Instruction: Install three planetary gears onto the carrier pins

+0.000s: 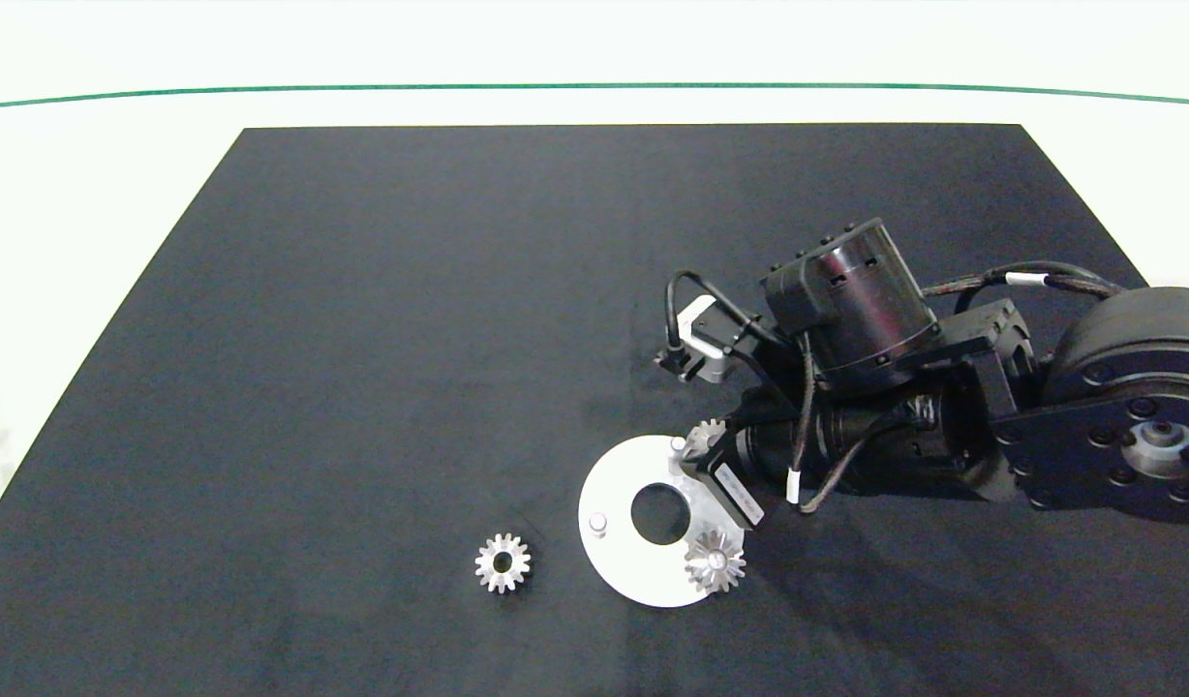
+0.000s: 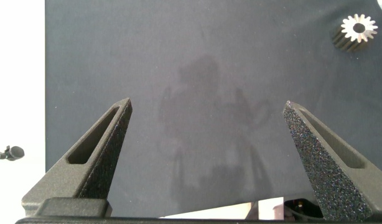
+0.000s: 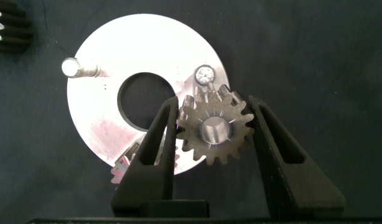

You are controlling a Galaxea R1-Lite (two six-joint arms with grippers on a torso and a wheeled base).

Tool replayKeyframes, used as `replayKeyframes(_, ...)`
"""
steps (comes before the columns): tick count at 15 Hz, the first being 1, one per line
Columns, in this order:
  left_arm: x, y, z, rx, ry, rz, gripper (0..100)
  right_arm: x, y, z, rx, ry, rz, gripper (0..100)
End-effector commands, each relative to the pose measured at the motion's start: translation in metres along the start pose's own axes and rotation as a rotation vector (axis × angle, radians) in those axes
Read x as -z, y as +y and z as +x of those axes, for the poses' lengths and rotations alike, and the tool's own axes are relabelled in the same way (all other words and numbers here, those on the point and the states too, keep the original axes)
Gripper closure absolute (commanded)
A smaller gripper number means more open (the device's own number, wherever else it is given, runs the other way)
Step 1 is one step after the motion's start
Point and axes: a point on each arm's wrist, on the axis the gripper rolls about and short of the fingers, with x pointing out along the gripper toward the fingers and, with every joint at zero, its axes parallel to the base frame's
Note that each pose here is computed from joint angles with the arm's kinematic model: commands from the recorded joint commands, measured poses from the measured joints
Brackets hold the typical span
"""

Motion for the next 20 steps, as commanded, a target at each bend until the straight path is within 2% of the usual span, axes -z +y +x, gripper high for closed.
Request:
replayKeyframes(1,0.001,0.000,0.000,0.001,0.004,0.002,0,-0.002,0.002,0.008,-0.003,0.008,-0.003,90)
replayKeyframes(5,0.000,0.000,0.001,0.002,0.009,0.000,0,-0.012,0.005,0.006,-0.006,-0.024,0.003,90)
replayKeyframes(12,0.000,0.000,0.001,0.001,0.007,0.002,0,-0.011,0.007,0.015,-0.010,-0.005,-0.002,90)
replayKeyframes(20,0.000,0.000,0.001,0.004,0.011,0.002,0,-0.016,0.007,0.023,-0.005,-0.013,0.007,90)
